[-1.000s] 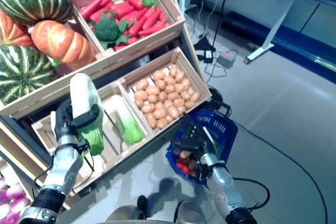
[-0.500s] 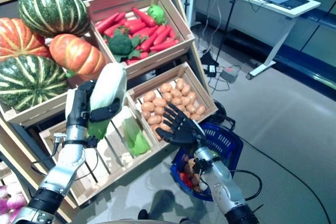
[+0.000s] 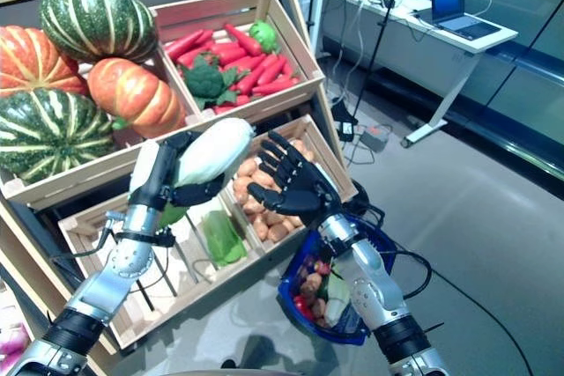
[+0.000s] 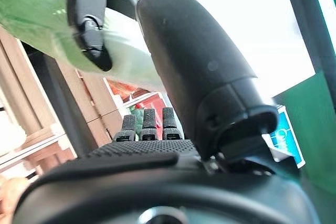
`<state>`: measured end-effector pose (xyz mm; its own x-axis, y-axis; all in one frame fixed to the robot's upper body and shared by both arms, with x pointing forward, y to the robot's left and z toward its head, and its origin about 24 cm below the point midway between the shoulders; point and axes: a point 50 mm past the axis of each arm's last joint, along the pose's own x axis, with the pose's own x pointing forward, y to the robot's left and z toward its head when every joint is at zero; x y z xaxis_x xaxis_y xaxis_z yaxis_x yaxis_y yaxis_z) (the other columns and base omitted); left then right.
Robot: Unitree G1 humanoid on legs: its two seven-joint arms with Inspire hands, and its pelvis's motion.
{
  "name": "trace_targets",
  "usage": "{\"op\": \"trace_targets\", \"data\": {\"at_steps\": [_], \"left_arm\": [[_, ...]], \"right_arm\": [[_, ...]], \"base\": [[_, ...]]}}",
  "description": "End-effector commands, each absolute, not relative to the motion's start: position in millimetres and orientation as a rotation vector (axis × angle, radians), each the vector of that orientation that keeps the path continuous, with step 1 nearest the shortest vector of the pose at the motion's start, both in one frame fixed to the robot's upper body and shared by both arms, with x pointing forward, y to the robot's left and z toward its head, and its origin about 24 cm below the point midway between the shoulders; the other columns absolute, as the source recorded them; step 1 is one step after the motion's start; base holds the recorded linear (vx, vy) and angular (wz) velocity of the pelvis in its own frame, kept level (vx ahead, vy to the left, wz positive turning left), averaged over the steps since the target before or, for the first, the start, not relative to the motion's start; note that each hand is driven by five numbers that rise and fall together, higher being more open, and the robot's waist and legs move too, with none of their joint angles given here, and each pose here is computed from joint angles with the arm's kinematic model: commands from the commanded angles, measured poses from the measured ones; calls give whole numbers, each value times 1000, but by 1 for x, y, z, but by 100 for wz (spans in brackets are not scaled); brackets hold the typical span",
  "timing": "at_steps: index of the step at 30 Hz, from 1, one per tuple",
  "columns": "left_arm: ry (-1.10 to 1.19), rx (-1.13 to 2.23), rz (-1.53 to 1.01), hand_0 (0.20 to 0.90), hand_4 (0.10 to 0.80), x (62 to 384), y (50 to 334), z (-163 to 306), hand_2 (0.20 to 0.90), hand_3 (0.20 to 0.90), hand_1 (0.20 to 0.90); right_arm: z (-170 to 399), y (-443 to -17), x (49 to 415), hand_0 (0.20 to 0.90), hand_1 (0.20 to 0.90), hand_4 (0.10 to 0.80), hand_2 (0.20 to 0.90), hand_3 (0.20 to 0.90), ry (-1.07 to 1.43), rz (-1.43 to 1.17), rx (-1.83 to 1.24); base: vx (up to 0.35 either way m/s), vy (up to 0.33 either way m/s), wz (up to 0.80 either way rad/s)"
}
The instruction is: Put vegetables into the basket
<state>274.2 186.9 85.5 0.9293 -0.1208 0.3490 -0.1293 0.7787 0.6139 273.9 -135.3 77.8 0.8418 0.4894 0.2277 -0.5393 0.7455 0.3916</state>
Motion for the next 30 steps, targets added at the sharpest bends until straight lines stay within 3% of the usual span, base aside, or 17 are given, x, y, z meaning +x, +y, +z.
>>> {"op": "trace_targets", "data": {"at_steps": [1,19,30], "left_arm": [[-734,669,-45,300,400,297,163,159,300,300,300],[-781,612,-139,300,400,292,147,166,300,300,300],[-711,646,-252,300,400,293,137,147,300,300,300]], "right_arm": [[144,-132,285,900,900,800,900,900,-418,625,491],[144,-120,289,900,900,800,900,900,-404,645,529],[156,-112,289,900,900,800,900,900,-427,724,536]], "base": [[0,0,0],[0,0,0],[0,0,0]]}}
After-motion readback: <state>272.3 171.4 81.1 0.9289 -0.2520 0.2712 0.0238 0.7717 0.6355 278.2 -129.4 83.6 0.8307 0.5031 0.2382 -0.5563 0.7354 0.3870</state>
